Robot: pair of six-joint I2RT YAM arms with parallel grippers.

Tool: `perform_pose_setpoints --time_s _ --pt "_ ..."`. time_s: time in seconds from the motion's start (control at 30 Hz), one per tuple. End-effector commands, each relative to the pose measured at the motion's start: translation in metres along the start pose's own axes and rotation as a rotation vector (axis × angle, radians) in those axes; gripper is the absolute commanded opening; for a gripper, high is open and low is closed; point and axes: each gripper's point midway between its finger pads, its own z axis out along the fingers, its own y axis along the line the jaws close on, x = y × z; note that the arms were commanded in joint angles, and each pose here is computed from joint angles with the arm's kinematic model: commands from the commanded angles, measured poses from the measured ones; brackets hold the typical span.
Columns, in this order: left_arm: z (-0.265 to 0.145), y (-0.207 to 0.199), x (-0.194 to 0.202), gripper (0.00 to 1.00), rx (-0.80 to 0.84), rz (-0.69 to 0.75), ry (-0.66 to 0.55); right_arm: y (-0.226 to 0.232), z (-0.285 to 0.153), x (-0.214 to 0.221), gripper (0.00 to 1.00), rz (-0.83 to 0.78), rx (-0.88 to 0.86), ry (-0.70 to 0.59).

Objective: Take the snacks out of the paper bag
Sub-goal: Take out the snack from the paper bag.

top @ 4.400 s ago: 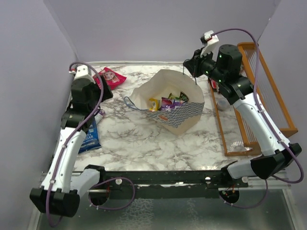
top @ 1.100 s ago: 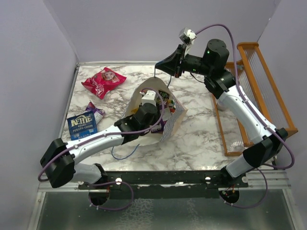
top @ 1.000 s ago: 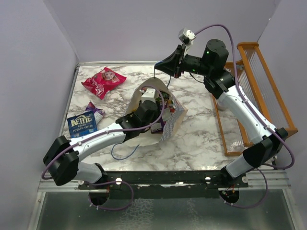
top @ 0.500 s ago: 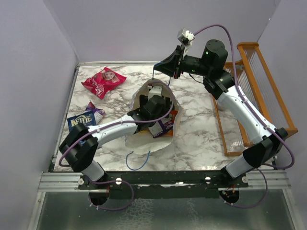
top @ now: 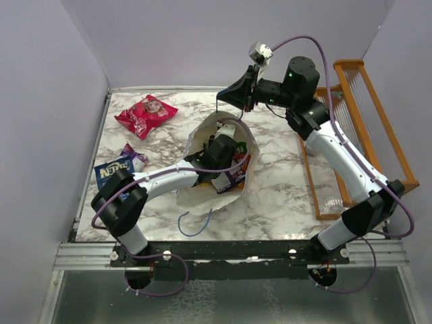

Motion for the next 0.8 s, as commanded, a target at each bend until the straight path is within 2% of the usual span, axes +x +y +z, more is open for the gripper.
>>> perform_pose_setpoints --time_s 0.0,0.17,0.47,0.77 --pt "-0.003 -0.012 -0.002 0.34 0.073 0.002 0.019 0.024 -0.014 -0.051 0.02 -0.135 -0.021 -0.12" --pt "-0.02 -0.014 -0.017 0.18 0.111 -0.01 -0.004 0.015 -0.015 -0.047 0.02 -0.153 0.025 -0.108" --pt "-0.091 -0.033 -0.072 0.15 0.344 -0.029 -0.136 -0.035 -0.03 -0.04 0.02 -0.153 0.331 -0.073" --pt "-0.157 -0.044 -0.101 0.1 0.554 -0.013 -0.249 -0.066 -0.049 -0.045 0.02 -0.134 0.547 -0.086"
